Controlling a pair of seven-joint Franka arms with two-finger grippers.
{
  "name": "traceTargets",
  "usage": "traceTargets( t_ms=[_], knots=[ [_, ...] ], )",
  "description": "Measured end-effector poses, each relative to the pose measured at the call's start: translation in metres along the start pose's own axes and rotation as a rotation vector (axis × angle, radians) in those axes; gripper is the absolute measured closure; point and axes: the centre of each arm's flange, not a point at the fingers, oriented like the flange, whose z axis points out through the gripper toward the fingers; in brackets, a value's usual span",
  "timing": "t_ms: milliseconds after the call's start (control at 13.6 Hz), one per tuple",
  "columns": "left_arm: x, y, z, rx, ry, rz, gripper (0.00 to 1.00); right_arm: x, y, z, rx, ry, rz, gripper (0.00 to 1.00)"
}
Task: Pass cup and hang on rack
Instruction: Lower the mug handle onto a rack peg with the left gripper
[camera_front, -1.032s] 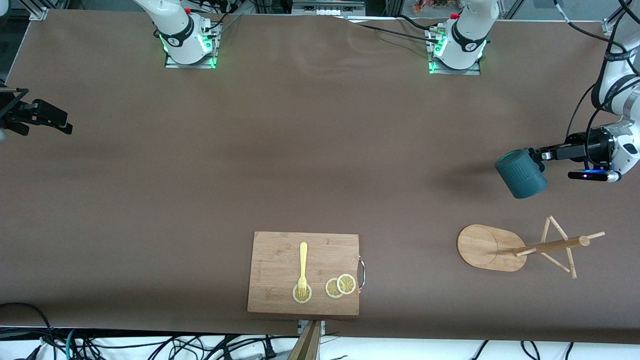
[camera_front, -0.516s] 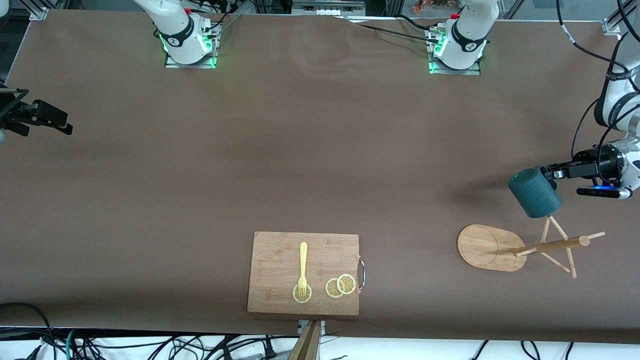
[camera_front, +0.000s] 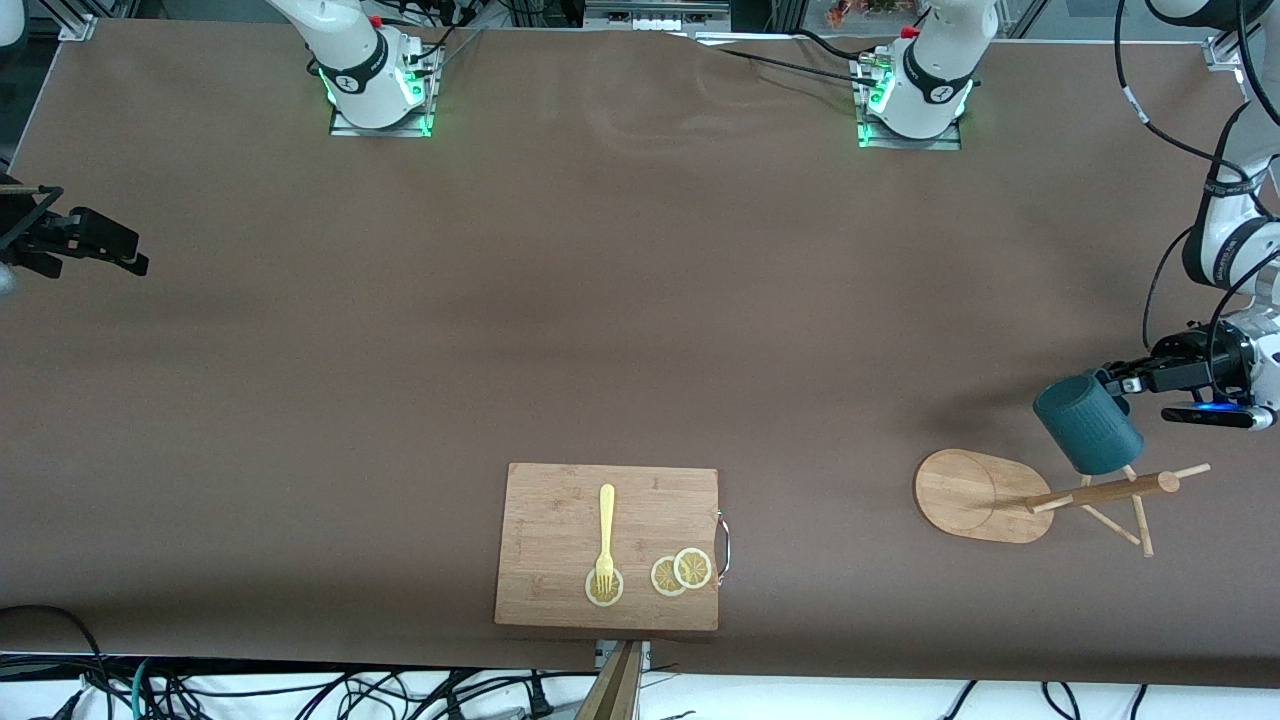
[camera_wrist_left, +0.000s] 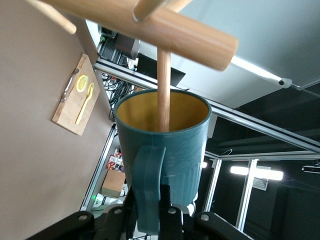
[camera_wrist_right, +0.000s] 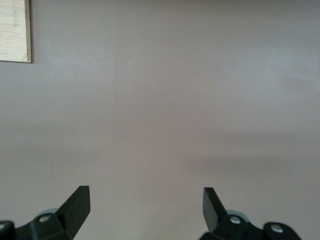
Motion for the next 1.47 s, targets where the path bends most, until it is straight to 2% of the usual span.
traceTargets(
  t_ms=[369, 811, 1180, 1254, 1475],
  knots=[
    [0.019, -0.008, -0.006, -0.033, 0.02, 0.01, 0.79, 0.008, -0.011, 0.004, -0.004, 0.02, -0.02, 0.0],
    [0.025, -0.031, -0.012, -0.077, 0.028, -0.02, 0.79, 0.01, -0.012, 0.007, -0.004, 0.019, -0.021, 0.0],
    [0.026, -0.037, -0.018, -0.084, 0.032, -0.02, 0.79, 0.01, -0.012, 0.007, -0.004, 0.019, -0.021, 0.0],
    [0.026, -0.037, -0.019, -0.084, 0.036, 0.012, 0.75, 0.01, -0.012, 0.007, -0.004, 0.019, -0.021, 0.0],
    [0.024, -0.044, -0.024, -0.061, 0.035, 0.125, 0.44, 0.01, -0.012, 0.007, -0.004, 0.019, -0.021, 0.0]
  ],
)
